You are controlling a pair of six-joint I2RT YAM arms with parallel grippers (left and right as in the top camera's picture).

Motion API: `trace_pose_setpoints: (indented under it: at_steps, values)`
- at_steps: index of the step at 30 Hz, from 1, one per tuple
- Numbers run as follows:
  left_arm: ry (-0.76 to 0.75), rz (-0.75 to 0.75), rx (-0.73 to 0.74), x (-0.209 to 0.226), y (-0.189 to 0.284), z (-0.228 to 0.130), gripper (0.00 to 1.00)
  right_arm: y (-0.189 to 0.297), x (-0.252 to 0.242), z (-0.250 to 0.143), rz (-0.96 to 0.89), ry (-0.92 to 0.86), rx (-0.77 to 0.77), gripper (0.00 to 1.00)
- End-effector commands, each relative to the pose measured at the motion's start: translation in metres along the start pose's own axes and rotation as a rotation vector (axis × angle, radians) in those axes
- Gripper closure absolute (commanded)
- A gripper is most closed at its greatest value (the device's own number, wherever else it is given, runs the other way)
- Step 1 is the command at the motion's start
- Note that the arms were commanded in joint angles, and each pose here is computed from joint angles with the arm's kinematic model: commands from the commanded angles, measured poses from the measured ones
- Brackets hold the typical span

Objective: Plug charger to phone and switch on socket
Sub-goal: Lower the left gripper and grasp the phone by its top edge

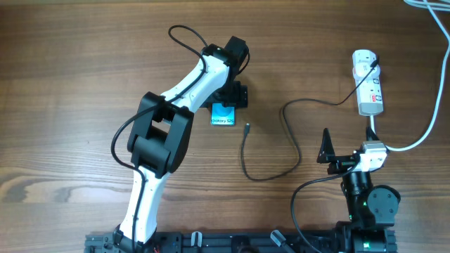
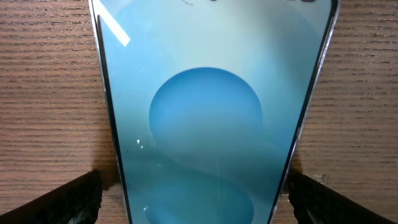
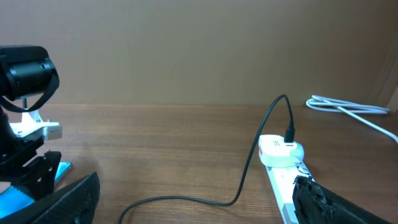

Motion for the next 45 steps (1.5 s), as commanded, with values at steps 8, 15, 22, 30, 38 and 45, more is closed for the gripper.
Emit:
trace_pose_setpoints:
  at_steps: [8,15,22,30,38,45]
  values:
    - [-0.007,0.016,0.054,0.001,-0.022,-0.009,0.13,0.000,0.000,0.002,-0.006,0.006,-0.011,0.00]
    - [-0.007,0.016,0.052,0.001,-0.021,-0.009,0.24,0.000,0.000,0.002,-0.006,0.006,-0.011,0.00]
    - [-0.007,0.012,0.039,0.000,-0.017,-0.005,0.27,0.000,0.000,0.002,-0.006,0.005,-0.011,0.00]
    - [-0.005,-0.022,-0.032,-0.006,0.031,0.007,0.28,0.000,0.000,0.002,-0.006,0.006,-0.011,0.00]
    - [0.000,-0.255,-0.100,-0.036,0.110,-0.005,0.30,0.000,0.000,0.002,-0.006,0.006,-0.011,0.00]
    - [0.026,-0.758,-0.104,-0.067,0.198,-0.018,0.31,0.000,0.000,0.002,-0.005,0.006,-0.011,0.00]
Point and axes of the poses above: each gripper's point midway between its finger pads, its own y axis back along the fingers, its own x axis along the line the jaws close on, z = x × y, the point moved 1 cm from there along y, back along the fingers, and after that the axes turned 13 degrees about -y, right-handed, at the moved point
